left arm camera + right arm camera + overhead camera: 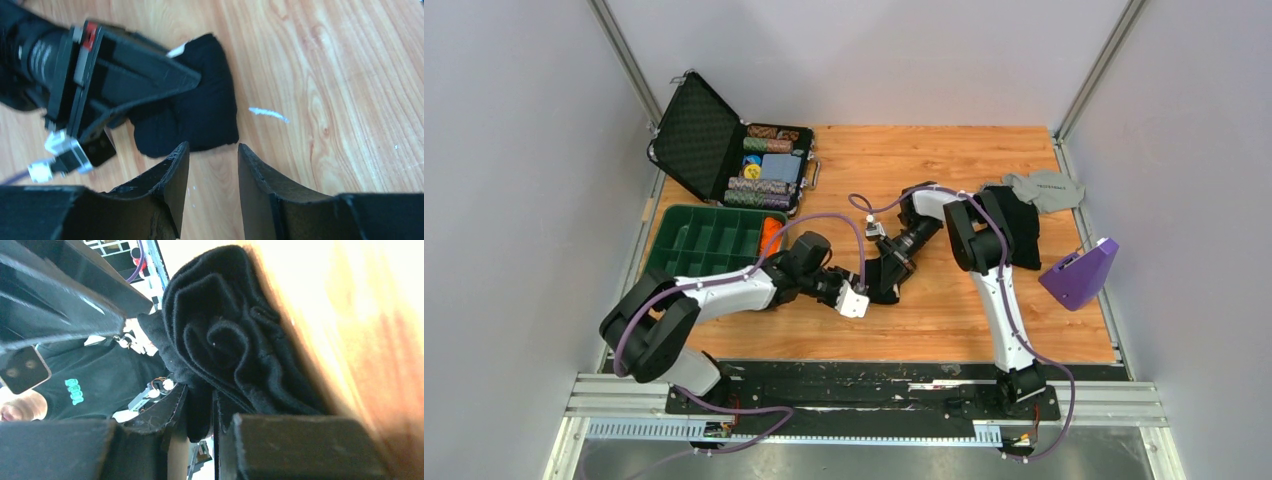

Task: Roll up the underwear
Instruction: Roll the underwear to the center of the board.

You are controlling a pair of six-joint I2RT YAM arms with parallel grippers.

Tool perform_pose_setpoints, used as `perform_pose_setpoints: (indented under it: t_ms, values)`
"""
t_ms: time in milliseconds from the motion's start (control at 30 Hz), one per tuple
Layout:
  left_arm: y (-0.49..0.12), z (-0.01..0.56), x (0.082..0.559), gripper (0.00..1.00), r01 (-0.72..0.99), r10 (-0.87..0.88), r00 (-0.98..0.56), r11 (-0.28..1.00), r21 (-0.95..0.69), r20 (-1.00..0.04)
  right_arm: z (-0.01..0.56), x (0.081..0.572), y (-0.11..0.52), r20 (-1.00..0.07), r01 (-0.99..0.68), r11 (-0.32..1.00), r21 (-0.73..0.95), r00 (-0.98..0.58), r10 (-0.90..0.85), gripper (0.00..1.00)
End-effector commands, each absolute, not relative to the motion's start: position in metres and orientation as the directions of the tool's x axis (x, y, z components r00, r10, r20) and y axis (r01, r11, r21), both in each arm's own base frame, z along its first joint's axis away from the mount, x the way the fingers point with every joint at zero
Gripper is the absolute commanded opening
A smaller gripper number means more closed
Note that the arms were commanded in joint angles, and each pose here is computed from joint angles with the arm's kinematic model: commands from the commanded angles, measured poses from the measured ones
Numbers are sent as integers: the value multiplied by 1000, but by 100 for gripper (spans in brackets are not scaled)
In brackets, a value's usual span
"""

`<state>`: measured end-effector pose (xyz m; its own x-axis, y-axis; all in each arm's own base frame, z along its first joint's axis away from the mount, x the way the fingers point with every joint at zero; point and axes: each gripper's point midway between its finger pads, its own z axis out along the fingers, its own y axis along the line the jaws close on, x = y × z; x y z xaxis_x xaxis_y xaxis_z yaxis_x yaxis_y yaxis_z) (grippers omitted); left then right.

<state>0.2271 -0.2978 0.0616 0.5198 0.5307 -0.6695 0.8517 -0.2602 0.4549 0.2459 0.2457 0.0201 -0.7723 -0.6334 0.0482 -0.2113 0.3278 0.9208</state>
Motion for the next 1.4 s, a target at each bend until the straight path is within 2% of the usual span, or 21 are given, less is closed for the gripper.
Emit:
perform_pose_setpoints:
  t_ms: [0, 300, 500, 567, 667, 833, 1133, 1367]
  values:
    - [-320, 68, 215, 48, 677, 370, 736, -423, 603, -567, -50, 241, 214, 177, -248, 487, 837, -720, -671, 1]
    - [-325, 46, 208, 48, 693, 424, 721, -456, 559, -548, -49, 243, 214, 184, -229, 488, 842, -729, -660, 1]
    - [-319, 28, 241, 48, 692, 564, 703, -400, 602, -433, -48, 243, 215, 184, -223, 482, 847, -728, -660, 1]
    - [-319, 29, 245, 48, 671, 562, 715, -387, 633, -415, -48, 243, 215, 185, -220, 482, 848, -729, -659, 1]
    - [-319, 36, 235, 48, 648, 511, 746, -409, 642, -427, -48, 243, 215, 187, -219, 482, 848, -729, -659, 1]
    - [-322, 62, 206, 51, 635, 382, 772, -425, 645, -509, -48, 243, 215, 192, -214, 485, 848, -728, -658, 1]
    - [-320, 39, 236, 54, 674, 515, 722, -371, 639, -463, -48, 244, 215, 196, -207, 483, 851, -727, -658, 1]
    - [-320, 17, 248, 55, 671, 554, 720, -401, 624, -418, -48, 244, 215, 198, -197, 478, 856, -729, -655, 1]
